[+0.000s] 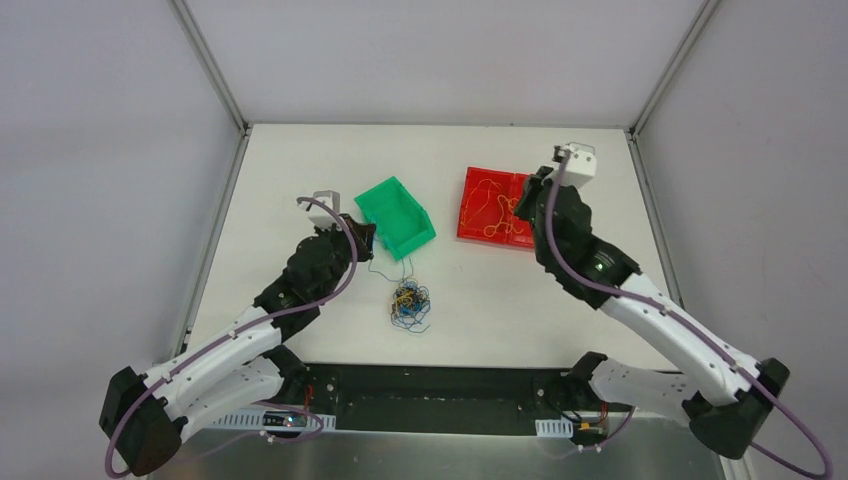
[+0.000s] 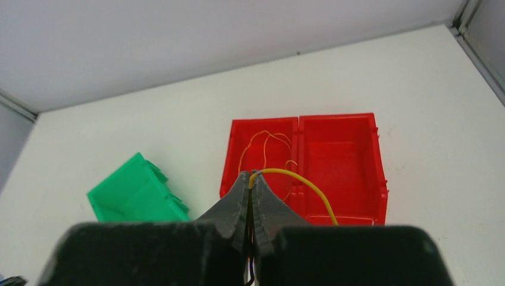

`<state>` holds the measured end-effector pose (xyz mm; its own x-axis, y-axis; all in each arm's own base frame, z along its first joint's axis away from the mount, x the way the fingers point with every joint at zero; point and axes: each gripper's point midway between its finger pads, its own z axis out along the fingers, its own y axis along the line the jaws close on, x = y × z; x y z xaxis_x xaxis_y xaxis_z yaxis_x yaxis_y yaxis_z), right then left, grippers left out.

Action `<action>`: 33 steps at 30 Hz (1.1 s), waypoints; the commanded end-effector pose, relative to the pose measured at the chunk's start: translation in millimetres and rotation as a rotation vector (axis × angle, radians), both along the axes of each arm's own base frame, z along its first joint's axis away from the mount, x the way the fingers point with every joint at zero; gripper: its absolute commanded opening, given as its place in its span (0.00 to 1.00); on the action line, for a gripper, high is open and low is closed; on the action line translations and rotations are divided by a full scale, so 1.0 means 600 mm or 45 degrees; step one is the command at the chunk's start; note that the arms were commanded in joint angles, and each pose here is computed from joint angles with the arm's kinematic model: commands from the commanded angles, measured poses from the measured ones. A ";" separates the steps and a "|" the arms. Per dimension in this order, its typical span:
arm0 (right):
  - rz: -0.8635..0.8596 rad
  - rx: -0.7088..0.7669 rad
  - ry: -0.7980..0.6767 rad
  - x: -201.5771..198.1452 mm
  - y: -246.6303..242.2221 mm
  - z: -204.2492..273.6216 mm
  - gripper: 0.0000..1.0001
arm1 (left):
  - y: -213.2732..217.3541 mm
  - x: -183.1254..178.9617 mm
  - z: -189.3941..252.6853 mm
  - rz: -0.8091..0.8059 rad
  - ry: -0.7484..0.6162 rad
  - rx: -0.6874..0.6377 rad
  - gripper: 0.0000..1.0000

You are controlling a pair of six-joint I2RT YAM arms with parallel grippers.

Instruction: Untangle the cables

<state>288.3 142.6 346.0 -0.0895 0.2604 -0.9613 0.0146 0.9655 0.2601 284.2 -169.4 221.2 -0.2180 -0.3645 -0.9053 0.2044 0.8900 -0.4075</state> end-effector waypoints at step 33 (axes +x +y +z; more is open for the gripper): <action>-0.243 -0.192 0.884 0.296 0.056 -0.492 0.00 | -0.002 -0.015 0.015 -0.056 -0.043 -0.006 0.00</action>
<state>465.3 189.1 47.4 -0.6264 0.1464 -0.7656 0.2177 0.9760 0.0085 277.7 -166.4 220.3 -0.2205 -0.3604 -0.9064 0.2166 0.8879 -0.4058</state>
